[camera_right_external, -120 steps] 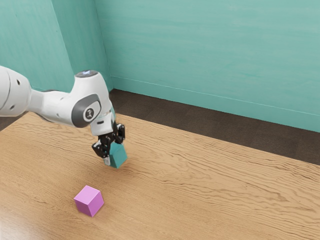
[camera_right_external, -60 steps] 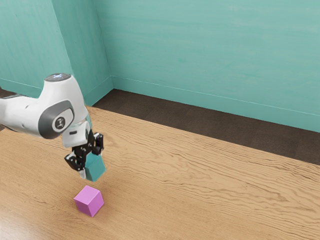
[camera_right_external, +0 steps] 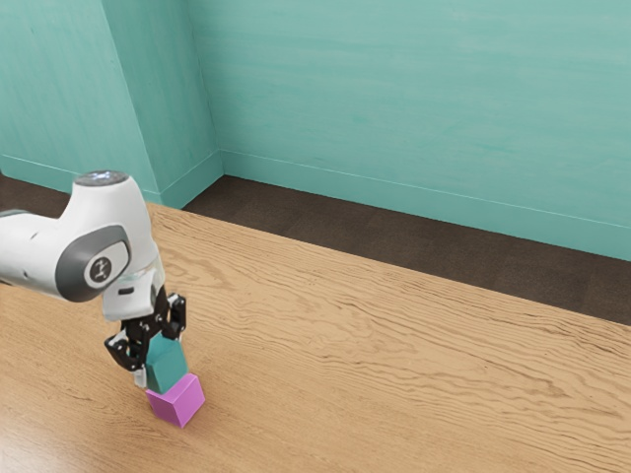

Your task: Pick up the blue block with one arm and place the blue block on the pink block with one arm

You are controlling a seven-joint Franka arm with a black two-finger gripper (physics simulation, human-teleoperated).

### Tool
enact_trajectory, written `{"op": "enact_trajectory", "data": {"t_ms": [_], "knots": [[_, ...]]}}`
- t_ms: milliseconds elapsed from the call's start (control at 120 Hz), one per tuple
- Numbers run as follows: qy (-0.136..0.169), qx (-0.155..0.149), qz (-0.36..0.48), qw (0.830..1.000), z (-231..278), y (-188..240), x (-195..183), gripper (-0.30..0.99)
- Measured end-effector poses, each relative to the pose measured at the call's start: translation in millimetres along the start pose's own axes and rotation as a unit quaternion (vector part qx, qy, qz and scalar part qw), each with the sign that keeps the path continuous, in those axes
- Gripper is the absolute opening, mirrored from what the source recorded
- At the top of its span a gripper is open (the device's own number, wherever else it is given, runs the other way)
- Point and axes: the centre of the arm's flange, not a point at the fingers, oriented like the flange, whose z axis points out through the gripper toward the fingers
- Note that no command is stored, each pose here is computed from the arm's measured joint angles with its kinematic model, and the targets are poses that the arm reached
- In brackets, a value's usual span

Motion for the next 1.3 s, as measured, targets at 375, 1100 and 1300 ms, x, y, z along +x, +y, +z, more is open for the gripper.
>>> {"op": "enact_trajectory", "data": {"t_ms": [375, 1100, 1300], "knots": [[0.007, -0.007, -0.001, 1.0, 5, -6, -1, 0.44], [-0.029, 0.069, -0.029, 0.997, -256, -90, 21, 0.68], [-0.033, 0.046, -0.115, 0.992, -277, -112, 8, 0.69]]}}
